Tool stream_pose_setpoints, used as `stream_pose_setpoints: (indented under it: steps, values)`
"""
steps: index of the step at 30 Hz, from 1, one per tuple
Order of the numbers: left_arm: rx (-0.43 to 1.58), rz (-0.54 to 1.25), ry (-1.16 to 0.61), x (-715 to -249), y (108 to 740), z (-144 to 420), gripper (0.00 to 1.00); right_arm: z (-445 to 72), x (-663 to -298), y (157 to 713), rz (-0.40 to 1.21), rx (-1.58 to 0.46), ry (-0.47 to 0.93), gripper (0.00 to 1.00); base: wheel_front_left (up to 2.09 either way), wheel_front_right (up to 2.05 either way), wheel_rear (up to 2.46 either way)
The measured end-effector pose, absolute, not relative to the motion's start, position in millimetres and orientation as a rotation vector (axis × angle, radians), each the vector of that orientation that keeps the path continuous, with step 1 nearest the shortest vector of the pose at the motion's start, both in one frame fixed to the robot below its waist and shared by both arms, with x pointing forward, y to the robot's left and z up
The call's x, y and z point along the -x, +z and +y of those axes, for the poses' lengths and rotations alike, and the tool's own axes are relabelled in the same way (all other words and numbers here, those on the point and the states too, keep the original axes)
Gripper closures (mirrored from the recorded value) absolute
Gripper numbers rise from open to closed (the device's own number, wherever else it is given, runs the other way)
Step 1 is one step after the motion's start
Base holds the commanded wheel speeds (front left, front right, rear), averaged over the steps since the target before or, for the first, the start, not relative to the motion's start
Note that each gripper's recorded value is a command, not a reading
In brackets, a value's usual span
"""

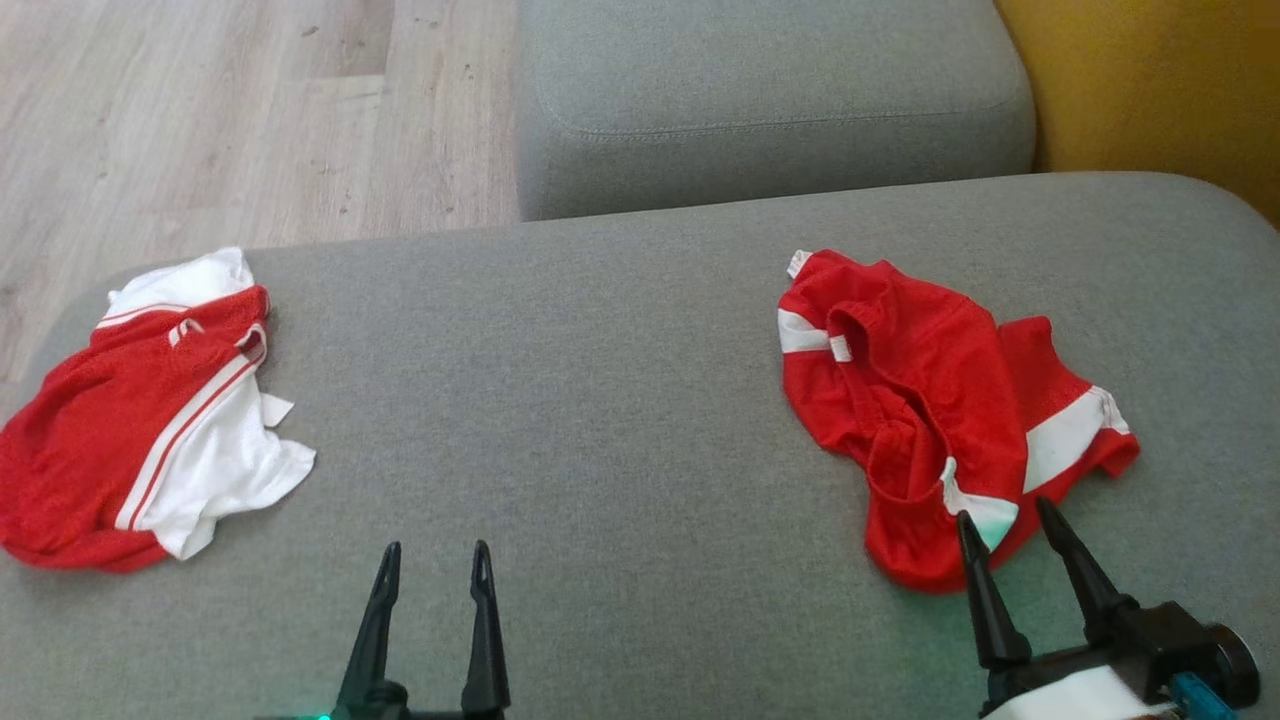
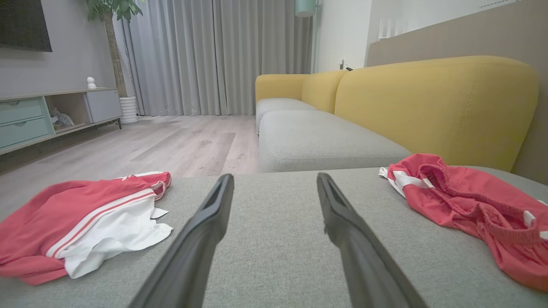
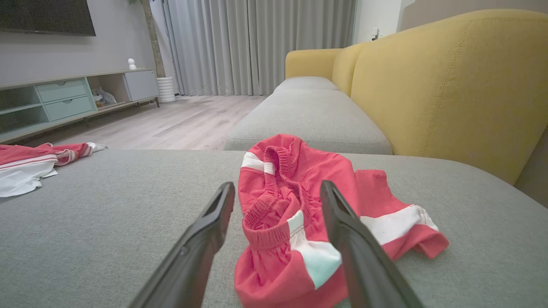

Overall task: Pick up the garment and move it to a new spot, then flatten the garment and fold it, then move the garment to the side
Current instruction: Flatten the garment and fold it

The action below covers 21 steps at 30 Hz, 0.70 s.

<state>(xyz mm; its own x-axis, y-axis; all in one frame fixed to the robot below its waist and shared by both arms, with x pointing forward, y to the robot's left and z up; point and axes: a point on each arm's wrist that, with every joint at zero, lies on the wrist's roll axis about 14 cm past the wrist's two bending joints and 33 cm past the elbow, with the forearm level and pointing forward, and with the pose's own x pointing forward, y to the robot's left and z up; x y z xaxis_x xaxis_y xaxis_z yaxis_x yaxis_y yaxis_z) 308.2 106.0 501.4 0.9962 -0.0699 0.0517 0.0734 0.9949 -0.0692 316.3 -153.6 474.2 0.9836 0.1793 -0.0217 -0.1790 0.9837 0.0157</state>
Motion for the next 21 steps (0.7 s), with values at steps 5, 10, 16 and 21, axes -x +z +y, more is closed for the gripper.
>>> stream_pose_setpoints:
  steps: [5, 10, 16, 21]
  values:
    - [0.068, -0.032, -0.076, -307.5, 495.8, 104.7, 0.0, -155.1, -316.1, 470.5, 0.035, -0.015, 0.175, 0.0, 0.0, 0.0, 0.0]
    - [0.067, -0.02, -0.091, -306.4, 492.4, 100.0, 0.0, -156.0, -316.9, 471.1, 0.033, -0.015, 0.171, 0.0, 0.0, 0.0, 0.0]
    - [0.067, -0.011, -0.117, -305.9, 489.9, 93.3, 0.0, -158.5, -316.6, 470.9, 0.033, -0.015, 0.163, 0.0, 0.0, 0.0, 0.0]
    - [0.078, 0.004, -0.156, -305.4, 486.1, 83.0, 0.0, -163.3, -314.4, 470.6, 0.034, -0.016, 0.146, 0.0, 0.0, 0.0, 0.0]
